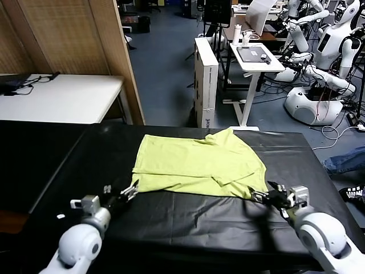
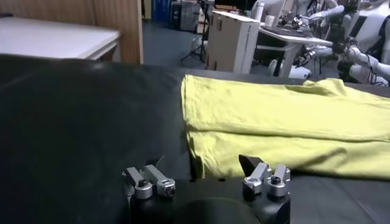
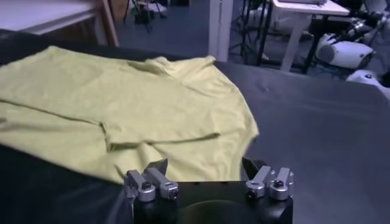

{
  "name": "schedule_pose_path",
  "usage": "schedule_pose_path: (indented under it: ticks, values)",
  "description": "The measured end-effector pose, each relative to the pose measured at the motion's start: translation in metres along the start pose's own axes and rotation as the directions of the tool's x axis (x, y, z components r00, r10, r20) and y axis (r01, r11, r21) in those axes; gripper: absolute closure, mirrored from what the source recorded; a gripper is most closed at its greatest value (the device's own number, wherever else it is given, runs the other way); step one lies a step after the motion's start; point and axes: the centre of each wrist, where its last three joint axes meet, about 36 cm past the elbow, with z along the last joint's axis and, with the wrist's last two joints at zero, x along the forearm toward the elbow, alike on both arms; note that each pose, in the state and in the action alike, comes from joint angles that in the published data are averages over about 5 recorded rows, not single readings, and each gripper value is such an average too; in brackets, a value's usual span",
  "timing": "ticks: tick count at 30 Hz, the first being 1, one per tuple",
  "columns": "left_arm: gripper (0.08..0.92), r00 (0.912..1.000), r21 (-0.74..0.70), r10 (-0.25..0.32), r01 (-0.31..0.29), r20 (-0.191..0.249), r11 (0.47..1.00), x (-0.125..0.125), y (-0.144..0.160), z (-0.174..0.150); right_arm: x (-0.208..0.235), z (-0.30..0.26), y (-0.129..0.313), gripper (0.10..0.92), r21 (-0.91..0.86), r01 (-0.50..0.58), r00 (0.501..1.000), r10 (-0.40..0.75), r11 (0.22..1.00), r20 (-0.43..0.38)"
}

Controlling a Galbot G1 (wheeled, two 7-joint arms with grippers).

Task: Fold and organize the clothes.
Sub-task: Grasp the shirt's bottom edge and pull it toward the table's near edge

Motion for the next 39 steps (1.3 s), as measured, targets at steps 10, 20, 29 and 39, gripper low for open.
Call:
schedule_pose_path:
  ticks: [10,20,29,39]
  values:
    - [0.124,1.0000,0.018,0.001,-0.001,-0.001,1.000,-0.001,-0.003,0.005,0.003,0.013,0.000,0.489,0.010,-0.003,0.999,0.003,1.000,-0.038]
    - [0.262,1.0000,0.024,0.000,0.000,0.000,1.000,-0.002,-0.002,0.008,-0.003,0.021,0.003,0.883,0.020,0.020,0.998,-0.019,1.000,-0.060]
    - [0.729,1.0000,0.040,0.003,-0.003,0.001,0.999,-0.004,0.000,0.009,0.000,0.022,0.005,0.882,0.018,0.012,0.998,-0.011,1.000,-0.059]
    - [0.854,0.9999,0.010,-0.009,0.009,-0.012,1.000,0.007,0.016,0.000,0.020,0.014,0.019,0.882,0.019,0.049,0.987,-0.045,0.999,-0.156]
